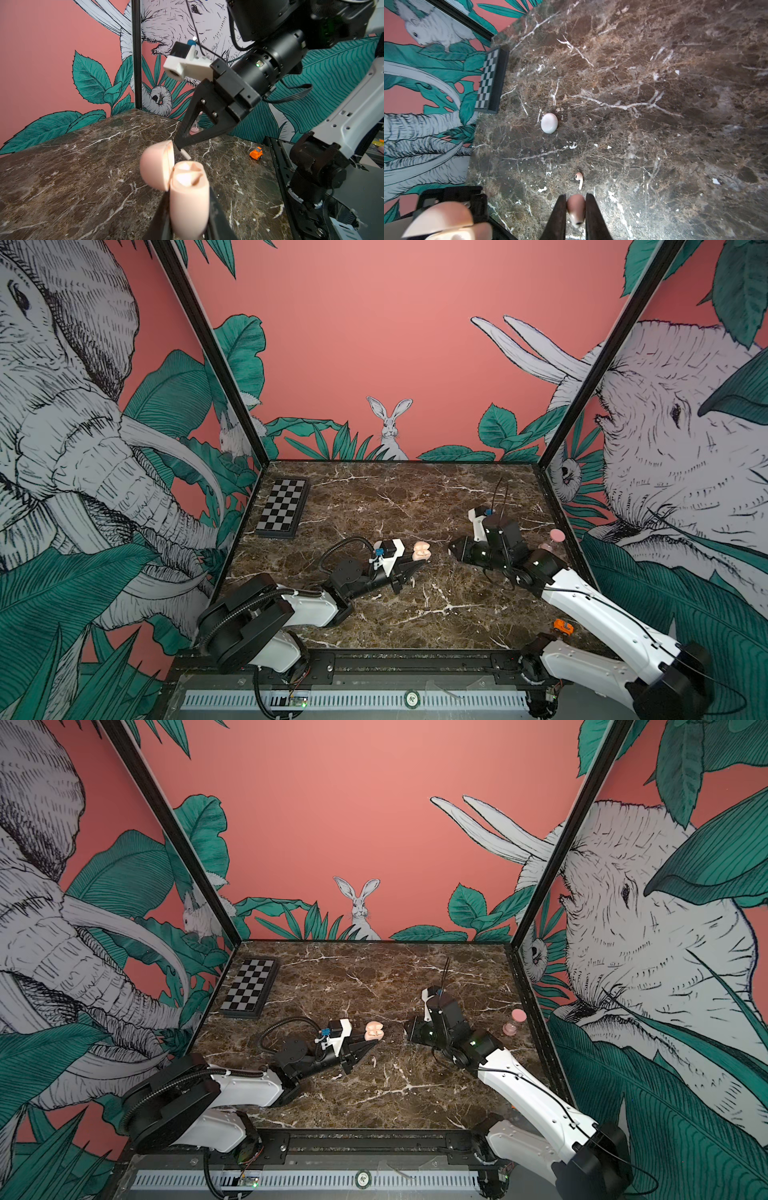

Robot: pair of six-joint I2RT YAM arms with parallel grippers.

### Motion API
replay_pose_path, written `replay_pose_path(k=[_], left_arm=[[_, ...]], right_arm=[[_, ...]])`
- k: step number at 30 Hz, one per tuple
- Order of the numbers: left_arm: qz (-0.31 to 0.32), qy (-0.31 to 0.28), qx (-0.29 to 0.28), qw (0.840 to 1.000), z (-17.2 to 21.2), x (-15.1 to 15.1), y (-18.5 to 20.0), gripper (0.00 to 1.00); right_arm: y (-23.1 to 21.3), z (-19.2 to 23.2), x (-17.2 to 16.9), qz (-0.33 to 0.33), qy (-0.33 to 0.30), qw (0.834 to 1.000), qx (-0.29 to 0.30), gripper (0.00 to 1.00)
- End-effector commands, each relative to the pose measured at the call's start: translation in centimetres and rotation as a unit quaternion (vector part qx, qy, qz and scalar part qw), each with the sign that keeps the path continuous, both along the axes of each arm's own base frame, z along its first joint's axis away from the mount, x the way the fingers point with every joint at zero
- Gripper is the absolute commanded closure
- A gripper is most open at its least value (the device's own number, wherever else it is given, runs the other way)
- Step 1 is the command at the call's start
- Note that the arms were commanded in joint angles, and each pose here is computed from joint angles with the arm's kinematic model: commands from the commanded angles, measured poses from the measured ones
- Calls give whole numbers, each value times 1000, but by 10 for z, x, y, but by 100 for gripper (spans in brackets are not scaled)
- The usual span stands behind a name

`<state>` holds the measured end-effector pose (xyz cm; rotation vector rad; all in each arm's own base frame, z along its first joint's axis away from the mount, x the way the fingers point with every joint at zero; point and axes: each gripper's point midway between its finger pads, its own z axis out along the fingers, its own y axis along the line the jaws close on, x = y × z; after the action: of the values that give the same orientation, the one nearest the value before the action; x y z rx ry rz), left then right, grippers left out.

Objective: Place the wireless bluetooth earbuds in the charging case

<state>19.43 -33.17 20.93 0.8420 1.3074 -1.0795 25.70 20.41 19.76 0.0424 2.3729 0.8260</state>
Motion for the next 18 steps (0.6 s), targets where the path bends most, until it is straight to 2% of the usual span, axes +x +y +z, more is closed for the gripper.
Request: replay_pose_path(k=[1,12,18], left_arm=[[-1,-15,-38,999,21,-2,1,100],[-4,-4,-41,999,20,0,-2,100],[-6,2,-41,999,19,1,-4,100]], right_arm=[[5,35,5,9,-51,998,35,83],[13,81,-5,37,-114,987,103,80],[13,80,-5,36,-116,987,102,80]])
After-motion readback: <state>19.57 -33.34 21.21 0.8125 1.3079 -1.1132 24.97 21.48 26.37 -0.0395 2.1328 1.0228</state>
